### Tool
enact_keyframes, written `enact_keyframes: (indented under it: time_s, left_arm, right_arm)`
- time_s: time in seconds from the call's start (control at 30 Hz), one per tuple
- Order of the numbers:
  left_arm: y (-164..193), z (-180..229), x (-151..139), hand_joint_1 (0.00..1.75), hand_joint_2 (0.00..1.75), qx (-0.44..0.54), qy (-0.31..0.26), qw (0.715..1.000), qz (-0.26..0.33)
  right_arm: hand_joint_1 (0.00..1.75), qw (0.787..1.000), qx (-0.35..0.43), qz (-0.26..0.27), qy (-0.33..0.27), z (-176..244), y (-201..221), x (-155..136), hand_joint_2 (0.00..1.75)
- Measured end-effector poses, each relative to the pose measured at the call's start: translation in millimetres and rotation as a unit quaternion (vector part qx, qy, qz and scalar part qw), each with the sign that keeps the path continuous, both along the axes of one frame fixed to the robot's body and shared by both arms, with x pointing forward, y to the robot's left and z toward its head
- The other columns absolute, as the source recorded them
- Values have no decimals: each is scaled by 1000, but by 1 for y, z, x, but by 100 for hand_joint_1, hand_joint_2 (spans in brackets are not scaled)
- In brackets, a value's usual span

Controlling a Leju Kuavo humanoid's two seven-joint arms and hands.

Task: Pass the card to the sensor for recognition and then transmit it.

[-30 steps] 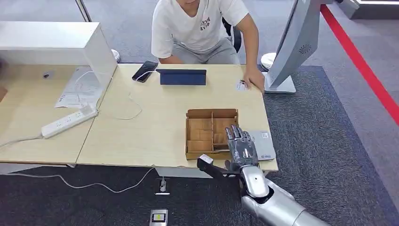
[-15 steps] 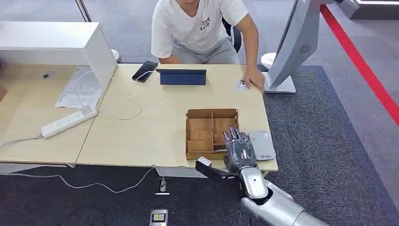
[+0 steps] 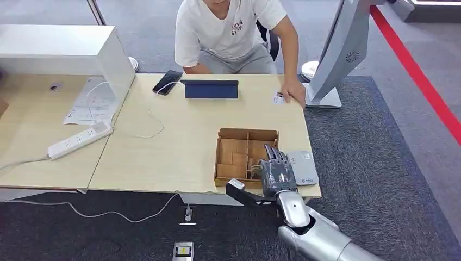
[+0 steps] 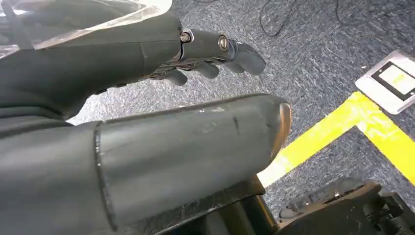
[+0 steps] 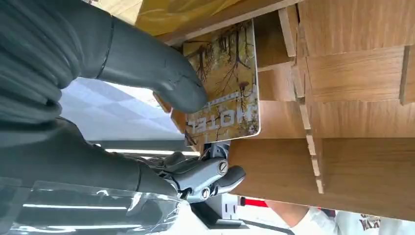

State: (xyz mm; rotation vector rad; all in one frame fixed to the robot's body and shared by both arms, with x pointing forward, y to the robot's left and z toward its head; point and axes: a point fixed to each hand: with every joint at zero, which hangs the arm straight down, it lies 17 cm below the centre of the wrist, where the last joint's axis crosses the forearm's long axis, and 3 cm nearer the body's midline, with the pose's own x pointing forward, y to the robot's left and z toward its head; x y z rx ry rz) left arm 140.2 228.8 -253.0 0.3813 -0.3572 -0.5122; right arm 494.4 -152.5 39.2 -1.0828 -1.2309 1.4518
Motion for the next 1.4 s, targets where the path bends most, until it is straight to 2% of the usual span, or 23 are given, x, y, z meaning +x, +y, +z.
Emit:
enact_keyframes:
  time_s: [0.4,0.73,1.13,1.3,1.4]
  left_arm:
    - [1,0,5,0,0,6,14,1000,-23]
    - [0,1,10,0,0,12,8,999,-46]
    - [-2,3,15,0,0,12,-4,999,-47]
    - [-6,3,15,0,0,7,-3,998,-57]
    - [-3,3,14,0,0,10,-1,998,-59]
  right_arm:
    - [175,1000,1,-13,-19,6,-8,2,175]
    - [175,991,26,-13,-131,74,-7,14,175]
    - [175,982,43,-13,-181,119,-11,19,175]
    - [175,978,21,-8,-206,154,-11,30,175]
    - [175,980,1,-8,-200,164,-10,37,175]
